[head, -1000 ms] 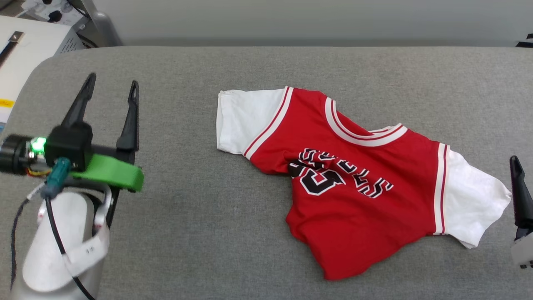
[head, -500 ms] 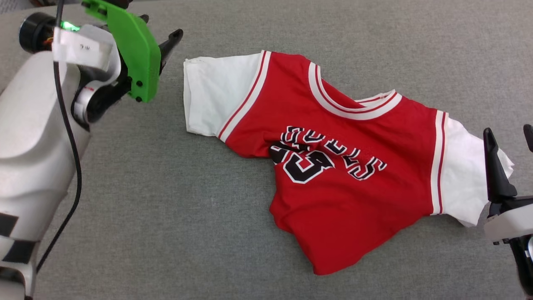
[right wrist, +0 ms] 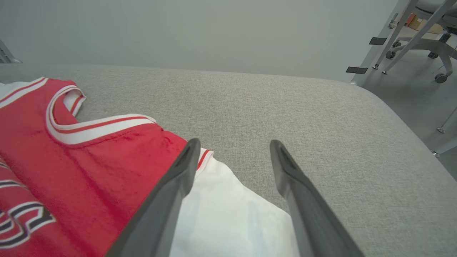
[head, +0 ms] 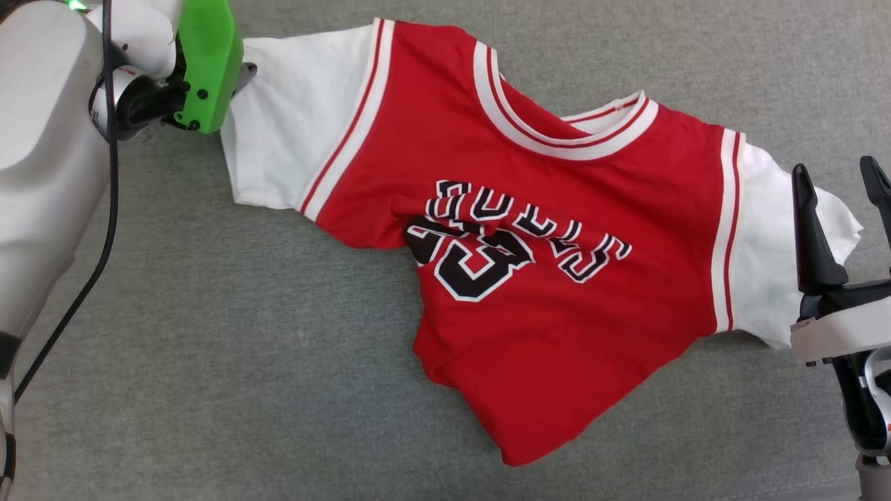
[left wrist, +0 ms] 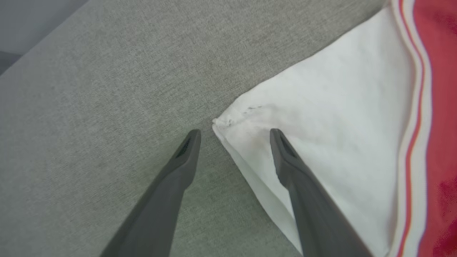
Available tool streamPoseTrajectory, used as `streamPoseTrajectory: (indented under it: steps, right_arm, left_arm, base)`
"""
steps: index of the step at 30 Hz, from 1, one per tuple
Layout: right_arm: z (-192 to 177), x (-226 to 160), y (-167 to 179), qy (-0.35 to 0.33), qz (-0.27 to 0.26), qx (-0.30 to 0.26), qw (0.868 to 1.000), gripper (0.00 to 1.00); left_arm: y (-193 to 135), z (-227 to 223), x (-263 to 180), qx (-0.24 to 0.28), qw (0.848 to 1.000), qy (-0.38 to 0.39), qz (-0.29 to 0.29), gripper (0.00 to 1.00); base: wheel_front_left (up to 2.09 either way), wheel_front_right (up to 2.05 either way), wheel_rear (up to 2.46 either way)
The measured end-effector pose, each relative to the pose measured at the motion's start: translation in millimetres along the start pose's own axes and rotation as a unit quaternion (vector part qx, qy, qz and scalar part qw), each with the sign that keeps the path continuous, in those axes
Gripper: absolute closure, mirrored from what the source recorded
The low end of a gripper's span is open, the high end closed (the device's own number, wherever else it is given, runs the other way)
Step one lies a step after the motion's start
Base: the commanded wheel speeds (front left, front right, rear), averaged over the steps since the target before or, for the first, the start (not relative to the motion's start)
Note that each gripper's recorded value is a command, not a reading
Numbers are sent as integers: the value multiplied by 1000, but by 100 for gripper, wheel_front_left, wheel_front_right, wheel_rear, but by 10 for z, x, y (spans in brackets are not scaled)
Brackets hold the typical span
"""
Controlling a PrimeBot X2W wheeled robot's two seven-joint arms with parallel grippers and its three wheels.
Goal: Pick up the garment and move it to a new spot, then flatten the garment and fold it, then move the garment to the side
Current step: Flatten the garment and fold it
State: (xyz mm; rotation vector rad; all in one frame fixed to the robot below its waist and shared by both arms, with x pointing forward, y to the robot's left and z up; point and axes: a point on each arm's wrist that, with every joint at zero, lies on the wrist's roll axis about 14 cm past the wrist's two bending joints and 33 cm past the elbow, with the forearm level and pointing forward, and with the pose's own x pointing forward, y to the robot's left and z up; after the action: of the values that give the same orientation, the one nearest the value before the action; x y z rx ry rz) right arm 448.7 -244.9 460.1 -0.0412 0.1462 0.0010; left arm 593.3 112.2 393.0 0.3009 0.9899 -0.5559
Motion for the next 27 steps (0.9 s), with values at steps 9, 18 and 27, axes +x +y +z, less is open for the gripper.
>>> streamPoseTrajectory:
  steps: [9, 18, 27]
  right_arm:
    - [-212, 17, -99, 25, -15, -3, 1000, 0]
    - [144, 13, -272, -16, -22, -32, 999, 0]
    - [568, 23, -544, 36, 5, -95, 995, 0]
  left_arm:
    - [-55, -166, 302, 38, 998, 53, -14, 99]
    - [-86, -118, 116, 74, 997, -17, -2, 100]
    - [15, 22, -475, 88, 986, -140, 21, 100]
  base:
    - [0, 0, 0]
    - [0, 0, 0]
    - [0, 0, 0]
